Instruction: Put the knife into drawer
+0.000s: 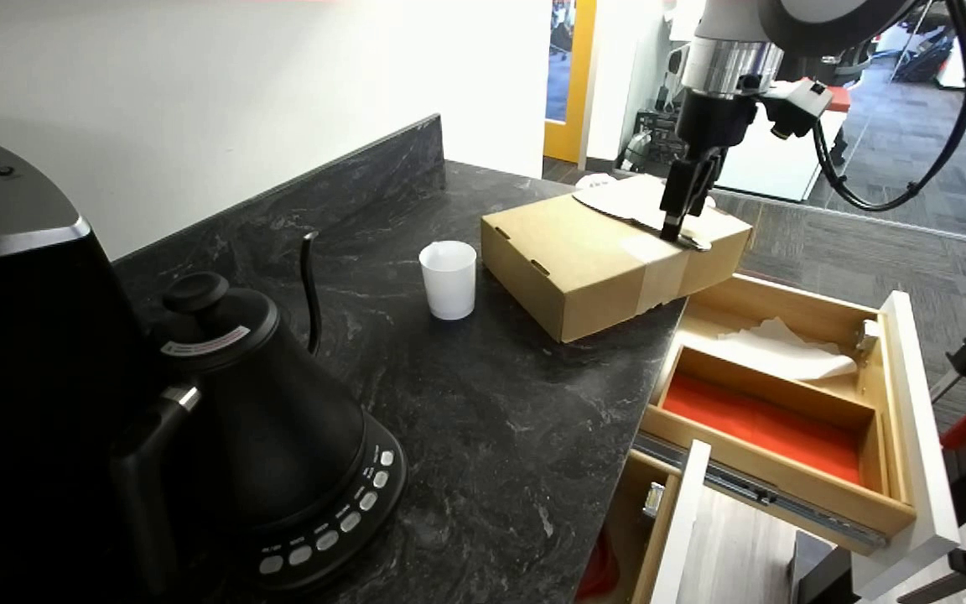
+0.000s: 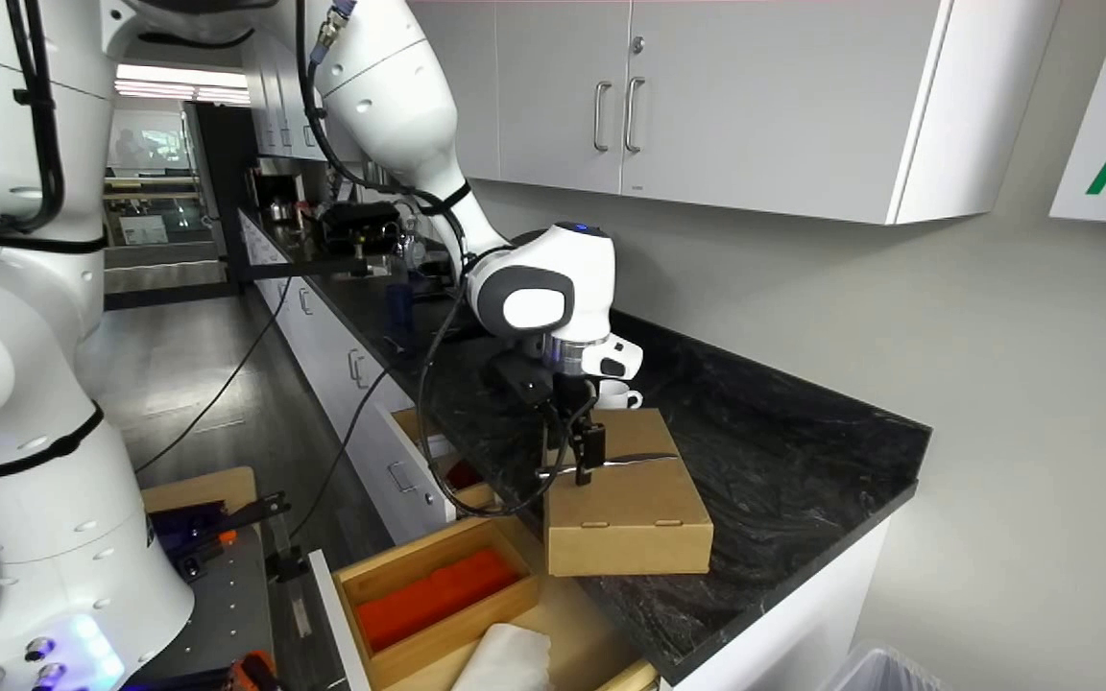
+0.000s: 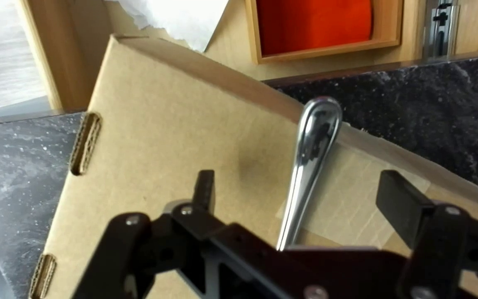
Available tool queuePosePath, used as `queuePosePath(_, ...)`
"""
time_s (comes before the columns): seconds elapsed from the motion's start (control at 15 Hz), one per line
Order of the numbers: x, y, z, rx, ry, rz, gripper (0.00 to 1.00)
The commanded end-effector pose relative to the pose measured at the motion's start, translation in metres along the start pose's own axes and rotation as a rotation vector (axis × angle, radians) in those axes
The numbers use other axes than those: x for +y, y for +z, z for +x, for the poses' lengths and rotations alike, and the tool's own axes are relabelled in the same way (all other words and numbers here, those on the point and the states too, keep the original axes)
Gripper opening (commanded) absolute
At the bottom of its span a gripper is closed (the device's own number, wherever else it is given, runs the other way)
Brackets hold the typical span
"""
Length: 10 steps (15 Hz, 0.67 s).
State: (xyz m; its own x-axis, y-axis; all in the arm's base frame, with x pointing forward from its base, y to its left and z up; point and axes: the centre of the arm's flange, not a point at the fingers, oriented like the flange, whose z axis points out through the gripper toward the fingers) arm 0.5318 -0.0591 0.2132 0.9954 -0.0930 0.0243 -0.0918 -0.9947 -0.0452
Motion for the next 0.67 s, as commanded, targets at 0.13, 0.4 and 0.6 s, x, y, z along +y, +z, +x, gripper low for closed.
queuePosePath(0.13, 0.0008, -0.0118, -0.0072, 0.011, -0.038, 0.004, 1.0)
queuePosePath(0.4, 0.0004, -0.0122, -0.0073, 0.011, -0.038, 0.001, 1.0)
queuePosePath(0.6, 0.0006, -0.0122, -0.0072, 0.013, -0.042, -0.002, 0.75)
